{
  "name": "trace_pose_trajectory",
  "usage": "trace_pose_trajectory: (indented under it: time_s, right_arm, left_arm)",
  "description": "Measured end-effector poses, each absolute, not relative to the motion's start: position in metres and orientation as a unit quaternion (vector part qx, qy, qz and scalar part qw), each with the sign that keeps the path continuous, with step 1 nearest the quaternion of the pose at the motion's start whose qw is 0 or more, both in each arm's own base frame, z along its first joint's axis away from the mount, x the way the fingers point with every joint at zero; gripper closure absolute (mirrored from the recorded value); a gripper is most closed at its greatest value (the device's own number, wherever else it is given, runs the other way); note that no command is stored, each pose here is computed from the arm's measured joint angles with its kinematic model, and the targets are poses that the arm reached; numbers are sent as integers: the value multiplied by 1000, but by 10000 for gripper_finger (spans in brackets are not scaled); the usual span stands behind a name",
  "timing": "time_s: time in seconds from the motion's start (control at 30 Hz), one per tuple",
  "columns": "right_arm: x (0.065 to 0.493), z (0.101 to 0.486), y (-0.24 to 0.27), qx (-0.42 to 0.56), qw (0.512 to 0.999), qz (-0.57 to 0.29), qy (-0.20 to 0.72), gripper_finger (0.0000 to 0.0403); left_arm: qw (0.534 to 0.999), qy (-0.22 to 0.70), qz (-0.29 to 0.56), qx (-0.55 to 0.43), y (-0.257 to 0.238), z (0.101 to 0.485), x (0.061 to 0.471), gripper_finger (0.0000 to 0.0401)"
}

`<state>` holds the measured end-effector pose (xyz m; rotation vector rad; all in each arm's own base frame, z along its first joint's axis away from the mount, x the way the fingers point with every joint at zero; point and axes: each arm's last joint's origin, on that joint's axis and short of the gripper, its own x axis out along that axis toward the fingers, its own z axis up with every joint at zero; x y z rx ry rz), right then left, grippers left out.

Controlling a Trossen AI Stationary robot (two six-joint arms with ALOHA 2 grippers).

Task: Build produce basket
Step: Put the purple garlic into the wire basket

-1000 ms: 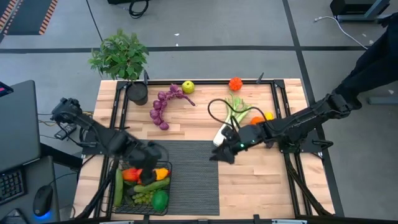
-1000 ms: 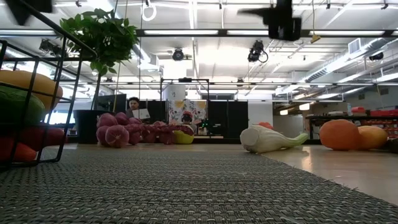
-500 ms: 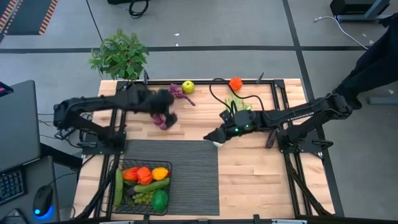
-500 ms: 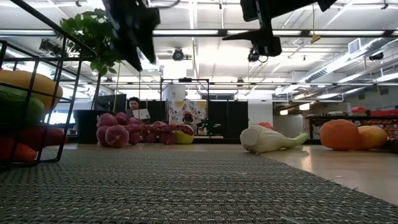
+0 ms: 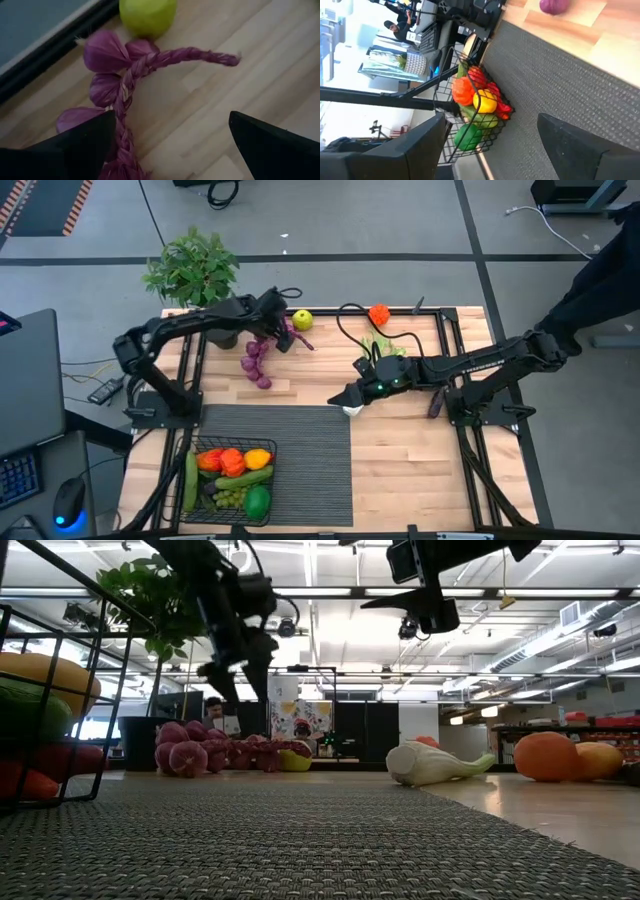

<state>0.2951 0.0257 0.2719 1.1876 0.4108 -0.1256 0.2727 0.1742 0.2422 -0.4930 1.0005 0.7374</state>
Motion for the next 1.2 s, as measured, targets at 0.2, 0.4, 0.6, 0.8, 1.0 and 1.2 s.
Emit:
trace_pose_trajectory:
  time_s: [0.2, 0.4, 0.6, 0.8, 1.0, 1.2]
  right_arm:
    - [295, 272, 24, 573, 794, -62, 191, 85]
    - [295, 271, 18, 576, 792, -72, 190, 85]
    - [295, 270, 12, 577, 790, -84, 189, 85]
    - [295, 270, 13, 580, 788, -83, 190, 85]
    - [295, 270, 14, 581, 786, -70, 199, 85]
    - [295, 270, 14, 579, 787, -68, 200, 85]
  left_arm:
    - [774, 524, 306, -179, 178, 219, 279, 7]
    - [757, 570, 279, -154, 182, 205, 278, 7]
    - [748, 585, 292, -114, 191, 187, 284, 7]
    - [750, 573, 317, -90, 193, 186, 289, 8]
    - [735, 589, 329, -69, 188, 188, 290, 8]
    - [753, 560, 342, -52, 190, 214, 304, 8]
